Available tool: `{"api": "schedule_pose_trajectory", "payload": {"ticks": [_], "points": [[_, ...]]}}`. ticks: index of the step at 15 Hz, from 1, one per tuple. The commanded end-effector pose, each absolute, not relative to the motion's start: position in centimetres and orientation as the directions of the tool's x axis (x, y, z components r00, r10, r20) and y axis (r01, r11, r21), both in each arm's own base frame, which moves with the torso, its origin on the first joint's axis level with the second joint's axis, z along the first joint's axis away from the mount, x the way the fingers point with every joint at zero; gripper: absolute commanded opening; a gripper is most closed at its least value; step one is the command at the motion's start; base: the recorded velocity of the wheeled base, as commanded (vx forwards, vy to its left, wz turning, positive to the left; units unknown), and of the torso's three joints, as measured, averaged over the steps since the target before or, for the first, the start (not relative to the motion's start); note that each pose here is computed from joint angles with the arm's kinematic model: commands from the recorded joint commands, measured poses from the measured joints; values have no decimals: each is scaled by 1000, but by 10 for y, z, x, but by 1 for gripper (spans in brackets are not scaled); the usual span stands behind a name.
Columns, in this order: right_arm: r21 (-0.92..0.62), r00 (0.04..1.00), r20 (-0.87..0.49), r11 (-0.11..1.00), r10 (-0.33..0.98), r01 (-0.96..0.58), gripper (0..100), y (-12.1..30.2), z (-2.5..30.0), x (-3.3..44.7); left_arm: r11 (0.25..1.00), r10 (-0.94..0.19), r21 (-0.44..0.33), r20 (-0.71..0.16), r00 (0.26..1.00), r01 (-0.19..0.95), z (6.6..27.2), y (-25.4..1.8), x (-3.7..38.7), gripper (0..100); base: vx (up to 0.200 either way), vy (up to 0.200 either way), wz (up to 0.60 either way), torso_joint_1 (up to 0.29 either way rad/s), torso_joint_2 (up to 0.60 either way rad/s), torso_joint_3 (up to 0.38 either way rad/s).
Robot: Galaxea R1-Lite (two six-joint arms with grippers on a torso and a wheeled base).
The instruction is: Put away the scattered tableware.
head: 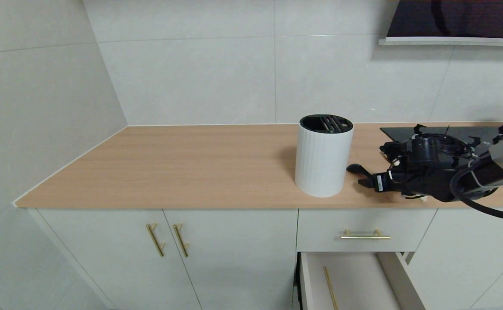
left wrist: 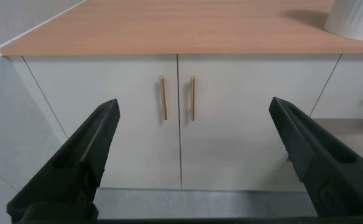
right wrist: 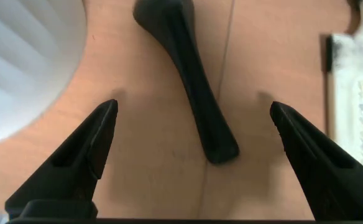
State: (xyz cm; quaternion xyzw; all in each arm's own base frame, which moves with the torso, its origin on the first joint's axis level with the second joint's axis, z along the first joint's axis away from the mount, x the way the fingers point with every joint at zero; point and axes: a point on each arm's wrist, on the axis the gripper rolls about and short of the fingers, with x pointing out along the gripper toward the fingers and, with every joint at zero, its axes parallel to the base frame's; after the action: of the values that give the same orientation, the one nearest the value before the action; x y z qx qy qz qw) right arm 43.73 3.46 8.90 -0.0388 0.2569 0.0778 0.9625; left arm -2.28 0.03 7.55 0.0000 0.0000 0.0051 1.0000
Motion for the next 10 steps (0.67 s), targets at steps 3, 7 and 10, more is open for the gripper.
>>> {"api": "schedule_pose_trajectory", "payload": {"ticks": [3, 7, 10], "points": [[-36, 852, -508, 985, 126, -167, 100, 35, 78, 441, 1000, 11, 0, -2, 1000, -11, 76, 0, -23, 100, 0, 0, 0, 0, 0, 0], [-37, 854, -505, 986, 123, -164, 100, 34, 80, 440, 1000, 11, -2, -2, 1000, -11, 76, 0, -23, 100, 0, 0, 0, 0, 0, 0], [-37, 853, -507, 986, 123, -164, 100, 34, 80, 440, 1000, 11, -2, -2, 1000, -11, 76, 0, -23, 100, 0, 0, 0, 0, 0, 0]]}}
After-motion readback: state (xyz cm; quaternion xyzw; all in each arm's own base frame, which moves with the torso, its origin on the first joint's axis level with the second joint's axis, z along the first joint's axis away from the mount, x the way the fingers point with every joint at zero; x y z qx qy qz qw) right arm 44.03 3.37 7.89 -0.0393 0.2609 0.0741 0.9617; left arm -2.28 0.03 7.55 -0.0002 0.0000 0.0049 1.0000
